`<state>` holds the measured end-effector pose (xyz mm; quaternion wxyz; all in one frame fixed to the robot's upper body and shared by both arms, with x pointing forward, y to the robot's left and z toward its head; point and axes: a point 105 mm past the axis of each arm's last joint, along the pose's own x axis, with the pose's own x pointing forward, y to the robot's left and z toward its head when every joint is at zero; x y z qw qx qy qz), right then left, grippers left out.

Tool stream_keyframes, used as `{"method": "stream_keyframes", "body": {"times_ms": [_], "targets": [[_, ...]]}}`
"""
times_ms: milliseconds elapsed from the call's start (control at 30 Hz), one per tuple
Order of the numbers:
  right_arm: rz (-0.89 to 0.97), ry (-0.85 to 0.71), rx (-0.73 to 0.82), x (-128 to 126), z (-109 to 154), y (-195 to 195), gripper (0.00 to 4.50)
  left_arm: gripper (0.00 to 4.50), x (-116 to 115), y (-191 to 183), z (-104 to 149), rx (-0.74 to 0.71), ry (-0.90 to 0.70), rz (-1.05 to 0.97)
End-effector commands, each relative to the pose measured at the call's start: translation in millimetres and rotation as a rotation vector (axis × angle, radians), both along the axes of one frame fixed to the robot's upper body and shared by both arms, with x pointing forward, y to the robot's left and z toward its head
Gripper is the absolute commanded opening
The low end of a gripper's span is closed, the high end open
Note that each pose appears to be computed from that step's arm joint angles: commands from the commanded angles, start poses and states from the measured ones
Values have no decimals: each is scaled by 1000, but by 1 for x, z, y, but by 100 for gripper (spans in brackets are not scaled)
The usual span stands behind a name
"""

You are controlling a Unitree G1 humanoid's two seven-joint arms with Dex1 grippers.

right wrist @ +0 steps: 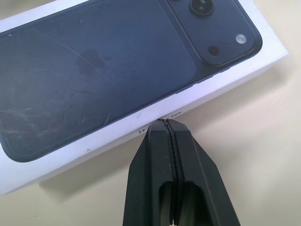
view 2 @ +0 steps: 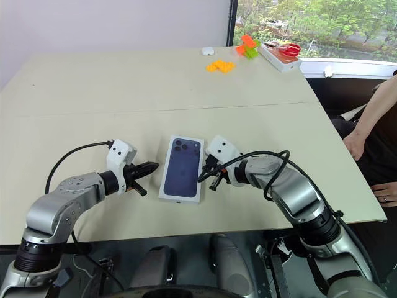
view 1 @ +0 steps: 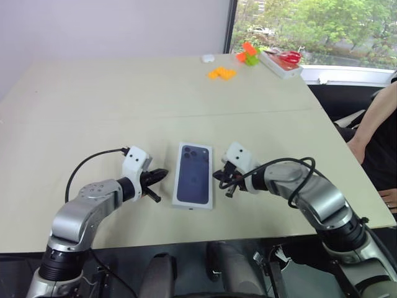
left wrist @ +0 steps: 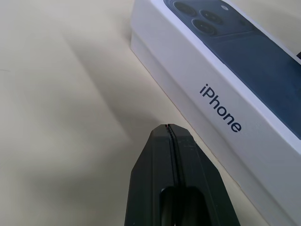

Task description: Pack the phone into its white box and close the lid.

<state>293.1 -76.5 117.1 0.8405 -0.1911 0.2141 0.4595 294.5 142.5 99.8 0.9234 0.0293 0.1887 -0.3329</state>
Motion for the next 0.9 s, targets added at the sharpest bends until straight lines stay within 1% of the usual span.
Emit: {"method": "stream_keyframes", "body": {"times_ms": [33,400,533,633,700,800,900], "targets": [[50,-62,36,-3,19,10,0,3,-2,-6,9,-11,-35,-24],[62,-69,52,-5,23,13,0,3,-3,-8,6,-9,-25,-35],[49,-71,41,-4,23,10,0,3,-1,-3,9,-3,-39,-18],[17,-106,2,3,27,-7,0,3,8,11,25,-29,-86,40],[38,-137,9,3,36,-12,0,3,15,16,37,-55,-121,56],[158,-155,55,-13,48,-2,0,3,26,13,51,-76,-159,53],[278,-119,88,-35,45,13,0,3,41,-8,64,-119,-187,16]]}}
